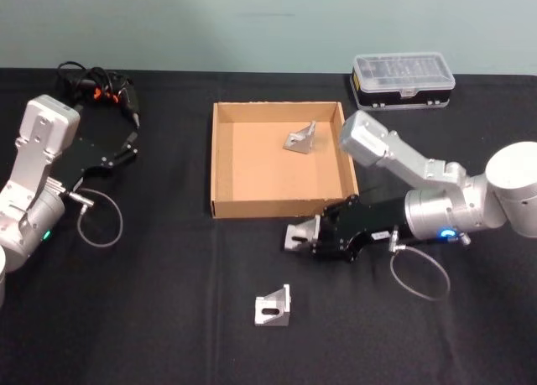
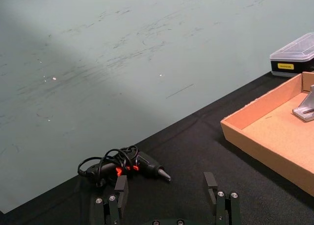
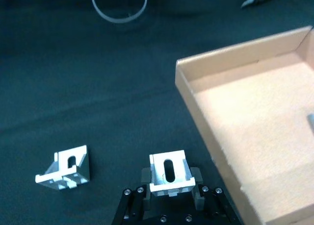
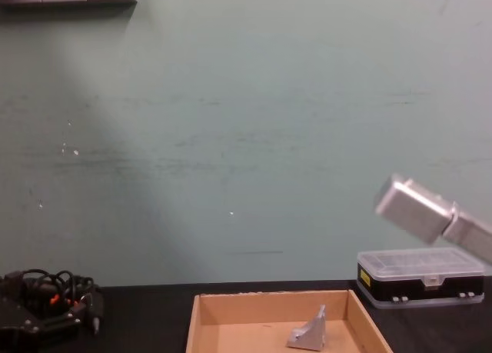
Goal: Use one hand to pick up the angle iron from the table and place it into the box.
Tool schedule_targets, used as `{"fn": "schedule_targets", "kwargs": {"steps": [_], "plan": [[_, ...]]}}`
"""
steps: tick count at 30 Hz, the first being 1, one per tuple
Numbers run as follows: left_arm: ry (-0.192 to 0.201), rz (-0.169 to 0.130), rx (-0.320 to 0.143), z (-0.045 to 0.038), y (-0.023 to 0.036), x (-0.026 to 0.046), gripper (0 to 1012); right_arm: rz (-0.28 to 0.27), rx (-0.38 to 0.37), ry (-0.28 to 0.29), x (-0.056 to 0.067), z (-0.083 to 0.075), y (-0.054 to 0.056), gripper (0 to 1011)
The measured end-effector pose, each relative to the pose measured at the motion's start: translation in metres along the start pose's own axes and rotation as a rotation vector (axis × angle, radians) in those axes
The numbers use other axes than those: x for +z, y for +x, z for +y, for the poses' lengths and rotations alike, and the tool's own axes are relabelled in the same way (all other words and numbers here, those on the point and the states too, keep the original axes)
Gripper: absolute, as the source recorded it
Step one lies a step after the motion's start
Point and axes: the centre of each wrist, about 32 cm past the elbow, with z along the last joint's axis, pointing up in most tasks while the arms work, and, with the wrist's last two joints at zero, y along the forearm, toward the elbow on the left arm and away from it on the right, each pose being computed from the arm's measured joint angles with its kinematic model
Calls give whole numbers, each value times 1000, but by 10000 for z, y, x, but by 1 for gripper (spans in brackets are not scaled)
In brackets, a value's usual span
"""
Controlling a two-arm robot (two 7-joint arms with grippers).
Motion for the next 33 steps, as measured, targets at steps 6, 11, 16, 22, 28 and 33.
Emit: {"fn": "schedule_targets", "kwargs": {"steps": [6, 11, 16, 22, 28, 33], "plan": [[0, 0, 0, 0, 0, 0, 1000, 6, -7, 78, 69, -118, 53, 473], [0, 0, 0, 0, 0, 0, 1000, 12, -38, 143, 146, -218, 106, 473], [0, 0, 0, 0, 0, 0, 1000, 14, -102, 186, 195, -266, 153, 473], [0, 0, 0, 0, 0, 0, 1000, 38, -195, 194, 188, -222, 206, 473], [0, 0, 0, 0, 0, 0, 1000, 50, -242, 173, 162, -127, 236, 473], [0, 0, 0, 0, 0, 0, 1000, 54, -253, 157, 142, -52, 246, 473]]}}
